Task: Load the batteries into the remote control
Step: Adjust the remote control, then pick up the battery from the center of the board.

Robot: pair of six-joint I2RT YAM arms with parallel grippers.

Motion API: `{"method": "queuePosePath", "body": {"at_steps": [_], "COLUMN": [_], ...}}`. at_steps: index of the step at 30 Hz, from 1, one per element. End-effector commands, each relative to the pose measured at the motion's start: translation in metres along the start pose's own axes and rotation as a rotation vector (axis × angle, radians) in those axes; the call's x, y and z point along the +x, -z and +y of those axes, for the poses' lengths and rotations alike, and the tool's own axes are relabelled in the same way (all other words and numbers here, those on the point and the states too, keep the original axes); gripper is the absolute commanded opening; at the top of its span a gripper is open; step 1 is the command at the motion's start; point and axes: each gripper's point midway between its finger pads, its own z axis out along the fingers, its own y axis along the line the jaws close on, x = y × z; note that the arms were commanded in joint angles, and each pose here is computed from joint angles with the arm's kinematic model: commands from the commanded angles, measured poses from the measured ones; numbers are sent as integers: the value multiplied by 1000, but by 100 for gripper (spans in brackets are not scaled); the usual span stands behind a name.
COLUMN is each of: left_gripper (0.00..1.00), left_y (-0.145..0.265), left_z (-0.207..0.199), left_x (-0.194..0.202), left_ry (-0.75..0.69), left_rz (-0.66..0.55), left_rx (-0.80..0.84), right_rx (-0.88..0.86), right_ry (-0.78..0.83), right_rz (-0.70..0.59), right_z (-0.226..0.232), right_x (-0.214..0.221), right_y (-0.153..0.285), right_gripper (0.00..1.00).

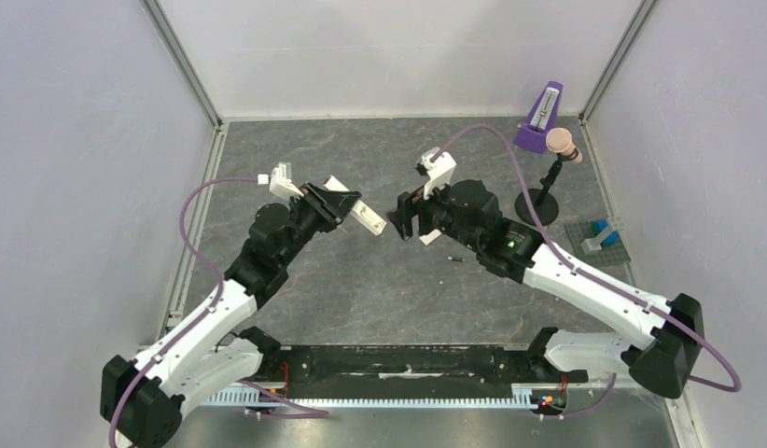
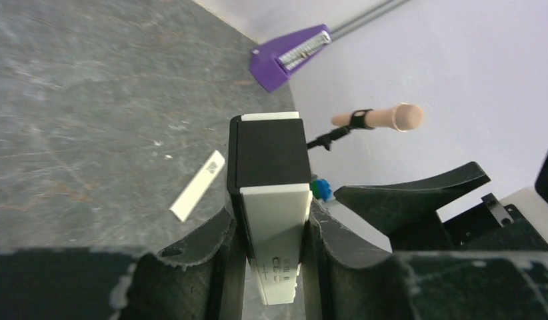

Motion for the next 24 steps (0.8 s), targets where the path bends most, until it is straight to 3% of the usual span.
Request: {"method": "queuePosePath", "body": {"at_steps": [1, 4, 9, 15, 19, 24], "left_gripper": [2, 2, 2, 2, 2, 2], "left_y": [13, 19, 27, 33, 38, 44], "left_z": [6, 6, 2, -18, -40, -66], "left_x": [-30, -31, -30, -23, -13, 20], "left_ry": [-143, -161, -185, -230, -273, -353], "left_rz": [-110, -111, -97, -45, 28, 230], "left_rx": [-87, -91, -71, 30, 150, 352], "right_rx": [263, 351, 434, 498, 484, 446], "right_ry": [-117, -130, -94, -98, -125, -144], "right_rz": [181, 301, 480, 571, 608, 644], "right_z": [-59, -89, -132, -156, -161, -159], "right_x": [64, 113, 170, 197, 204, 211], "right_y": [15, 24, 31, 32, 30, 27], "right_gripper": [69, 55, 49, 51, 59, 65]}}
